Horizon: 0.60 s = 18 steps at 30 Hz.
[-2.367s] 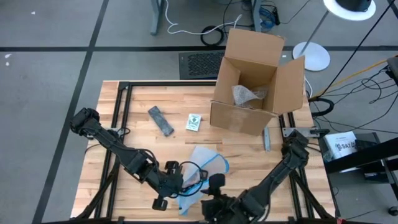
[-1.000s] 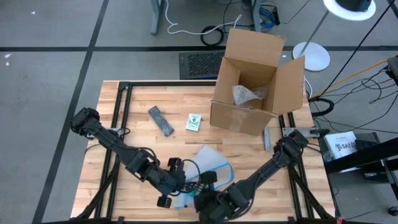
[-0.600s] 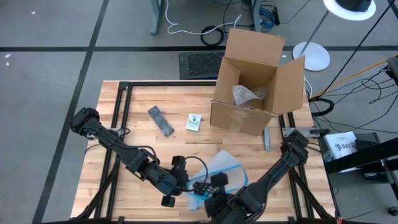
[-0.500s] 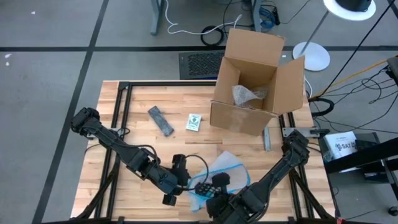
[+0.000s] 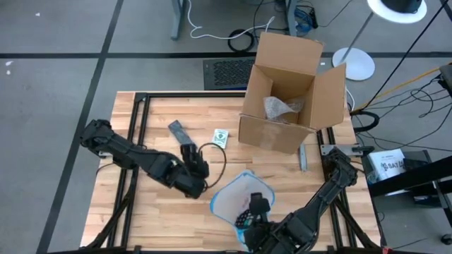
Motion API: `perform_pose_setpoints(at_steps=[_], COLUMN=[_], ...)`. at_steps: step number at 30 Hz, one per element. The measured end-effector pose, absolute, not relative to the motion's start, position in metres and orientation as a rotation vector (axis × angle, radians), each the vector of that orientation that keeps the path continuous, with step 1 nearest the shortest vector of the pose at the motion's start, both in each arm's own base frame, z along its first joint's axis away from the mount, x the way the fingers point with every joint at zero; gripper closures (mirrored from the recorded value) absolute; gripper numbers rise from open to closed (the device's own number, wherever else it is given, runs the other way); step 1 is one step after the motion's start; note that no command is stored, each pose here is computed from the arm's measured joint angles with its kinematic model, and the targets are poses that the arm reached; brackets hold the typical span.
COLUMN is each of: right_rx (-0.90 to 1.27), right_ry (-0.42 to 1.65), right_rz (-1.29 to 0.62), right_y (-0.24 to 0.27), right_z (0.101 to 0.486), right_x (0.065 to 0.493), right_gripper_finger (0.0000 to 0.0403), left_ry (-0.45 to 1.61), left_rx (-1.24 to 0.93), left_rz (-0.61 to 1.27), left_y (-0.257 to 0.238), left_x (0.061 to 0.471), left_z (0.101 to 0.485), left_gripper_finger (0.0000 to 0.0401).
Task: Unpack boxes
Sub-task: Put the socks into the transparent zip bag
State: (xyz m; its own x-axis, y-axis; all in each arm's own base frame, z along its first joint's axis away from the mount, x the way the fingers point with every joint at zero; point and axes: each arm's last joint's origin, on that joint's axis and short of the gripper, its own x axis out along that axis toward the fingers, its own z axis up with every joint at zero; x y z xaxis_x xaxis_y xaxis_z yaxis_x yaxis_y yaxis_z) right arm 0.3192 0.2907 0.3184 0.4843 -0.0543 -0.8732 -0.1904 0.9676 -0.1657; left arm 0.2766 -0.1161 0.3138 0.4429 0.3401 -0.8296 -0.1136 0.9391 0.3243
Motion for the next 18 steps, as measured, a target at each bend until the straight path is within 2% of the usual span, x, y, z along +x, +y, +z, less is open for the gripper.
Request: perform_pose_setpoints(at_steps=[6, 18], right_rx=[-0.247, -0.242], right_ry=[1.063, 1.062], right_rz=[0.080, 0.077], right_y=[0.292, 0.292], right_z=[0.318, 0.318], right_x=[0.318, 0.318], right_gripper_finger=[0.0403, 0.0403], left_ry=[1.260, 1.466], left_rx=[0.242, 0.137], left_rz=[0.357, 0.456], left_y=[-0.089, -0.026], left_x=[0.272, 0.257], left_z=[0.270, 0.185], left_gripper_finger=[0.0154, 0.0154])
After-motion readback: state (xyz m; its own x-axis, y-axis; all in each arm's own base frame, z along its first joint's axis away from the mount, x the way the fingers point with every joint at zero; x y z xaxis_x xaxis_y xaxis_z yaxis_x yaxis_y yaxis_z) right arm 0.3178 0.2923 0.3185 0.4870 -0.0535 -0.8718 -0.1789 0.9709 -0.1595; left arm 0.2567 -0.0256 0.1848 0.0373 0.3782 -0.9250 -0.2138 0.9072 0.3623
